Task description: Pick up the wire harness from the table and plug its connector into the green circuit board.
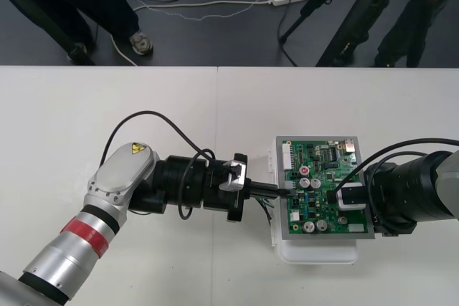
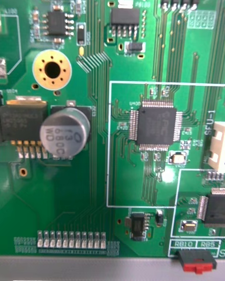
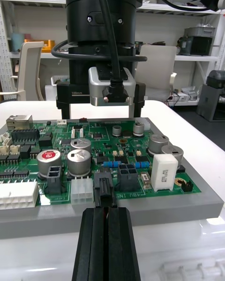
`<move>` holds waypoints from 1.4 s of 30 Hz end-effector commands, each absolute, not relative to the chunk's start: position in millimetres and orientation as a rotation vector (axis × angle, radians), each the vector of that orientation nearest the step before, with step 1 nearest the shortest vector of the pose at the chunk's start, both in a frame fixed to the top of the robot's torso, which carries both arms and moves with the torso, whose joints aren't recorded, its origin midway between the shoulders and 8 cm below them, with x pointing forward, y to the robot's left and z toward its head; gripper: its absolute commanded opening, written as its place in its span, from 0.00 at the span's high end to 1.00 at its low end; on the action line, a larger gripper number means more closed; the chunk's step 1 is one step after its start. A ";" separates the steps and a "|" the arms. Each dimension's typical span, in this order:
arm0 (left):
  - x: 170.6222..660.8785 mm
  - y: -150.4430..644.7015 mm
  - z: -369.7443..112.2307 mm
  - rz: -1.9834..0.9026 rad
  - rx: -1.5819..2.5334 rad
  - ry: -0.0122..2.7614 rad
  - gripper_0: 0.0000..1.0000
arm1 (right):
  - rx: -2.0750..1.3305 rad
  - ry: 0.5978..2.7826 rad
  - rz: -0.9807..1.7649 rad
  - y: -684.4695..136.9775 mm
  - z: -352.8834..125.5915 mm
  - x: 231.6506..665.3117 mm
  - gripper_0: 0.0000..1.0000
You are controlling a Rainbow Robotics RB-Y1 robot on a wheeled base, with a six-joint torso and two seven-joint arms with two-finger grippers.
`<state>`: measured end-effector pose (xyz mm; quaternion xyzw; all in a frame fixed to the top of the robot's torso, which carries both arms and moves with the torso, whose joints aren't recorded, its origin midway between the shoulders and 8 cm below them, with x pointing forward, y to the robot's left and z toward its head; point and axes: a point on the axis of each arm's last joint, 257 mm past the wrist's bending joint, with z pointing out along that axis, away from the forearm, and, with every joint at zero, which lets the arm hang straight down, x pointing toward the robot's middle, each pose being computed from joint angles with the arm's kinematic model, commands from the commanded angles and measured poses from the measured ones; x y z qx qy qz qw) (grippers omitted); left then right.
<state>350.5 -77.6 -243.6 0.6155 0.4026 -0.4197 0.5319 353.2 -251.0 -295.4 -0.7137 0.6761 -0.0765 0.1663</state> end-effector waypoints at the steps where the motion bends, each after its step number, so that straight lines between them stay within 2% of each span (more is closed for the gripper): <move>1: 340.6 -113.9 -223.2 -0.976 1.463 0.857 1.00 | -2.014 1.893 -0.195 -232.4 -288.2 356.4 0.00; 15: 341.2 -113.2 -223.2 -0.972 1.464 0.857 0.99 | -2.014 1.893 -0.201 -233.2 -287.6 356.9 0.00; 16: 341.5 -112.5 -223.6 -0.972 1.465 0.859 0.91 | -2.014 1.893 -0.201 -233.2 -287.6 356.9 0.00; 17: 341.8 -111.9 -223.6 -0.972 1.464 0.860 0.64 | -2.013 1.895 -0.200 -233.6 -288.0 356.9 0.00; 19: 343.2 -108.9 -224.0 -0.970 1.463 0.864 0.19 | -2.010 1.894 -0.207 -234.6 -286.4 358.3 0.00; 21: 344.8 -105.1 -225.2 -0.968 1.464 0.871 0.04 | -2.009 1.893 -0.215 -236.5 -285.2 359.7 0.00; 22: 346.4 -102.4 -225.7 -0.964 1.463 0.875 0.00 | -2.012 1.893 -0.225 -238.7 -285.0 360.4 0.00; 33: 355.5 -59.1 -230.7 -0.971 1.440 0.926 0.00 | -2.042 1.892 -0.284 -265.1 -273.6 364.7 0.00; 42: 361.7 -8.0 -240.7 -0.956 1.449 0.985 0.00 | -2.085 1.836 -0.200 -301.3 -255.0 364.9 0.00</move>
